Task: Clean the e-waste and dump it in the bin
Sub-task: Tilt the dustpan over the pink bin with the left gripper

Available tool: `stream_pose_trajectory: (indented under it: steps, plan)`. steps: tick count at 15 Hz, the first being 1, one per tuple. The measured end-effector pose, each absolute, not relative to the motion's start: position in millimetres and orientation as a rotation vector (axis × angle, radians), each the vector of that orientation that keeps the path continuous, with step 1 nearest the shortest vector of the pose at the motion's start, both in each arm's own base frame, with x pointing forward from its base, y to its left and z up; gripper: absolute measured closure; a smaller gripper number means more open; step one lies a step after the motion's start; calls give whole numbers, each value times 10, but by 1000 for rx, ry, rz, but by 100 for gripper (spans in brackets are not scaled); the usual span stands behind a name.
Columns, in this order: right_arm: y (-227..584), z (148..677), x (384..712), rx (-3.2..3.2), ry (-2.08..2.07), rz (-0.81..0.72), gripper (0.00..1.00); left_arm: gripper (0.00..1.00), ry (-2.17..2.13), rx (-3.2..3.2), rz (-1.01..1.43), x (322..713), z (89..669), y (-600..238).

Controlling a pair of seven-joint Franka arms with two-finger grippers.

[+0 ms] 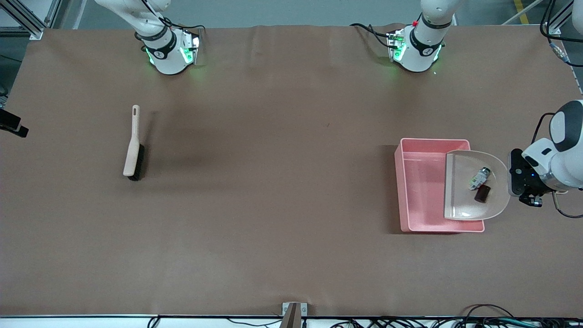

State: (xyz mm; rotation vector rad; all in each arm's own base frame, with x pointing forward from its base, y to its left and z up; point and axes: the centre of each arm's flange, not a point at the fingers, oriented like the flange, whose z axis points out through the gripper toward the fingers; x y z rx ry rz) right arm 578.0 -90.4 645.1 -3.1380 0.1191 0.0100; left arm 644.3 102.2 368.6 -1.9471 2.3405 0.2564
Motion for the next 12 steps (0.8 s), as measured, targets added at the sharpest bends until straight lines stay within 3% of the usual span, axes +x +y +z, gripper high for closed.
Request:
stream_pose_trajectory:
  steps: [5,12]
  plan:
    - [-776,6581,5622,-3130,79,73,0,67,2294,-1882,343,6426,3770,917]
    - [-192,6486,5472,-3136,-80,17,0,67,2146,-1779,513,6429,3938,613]
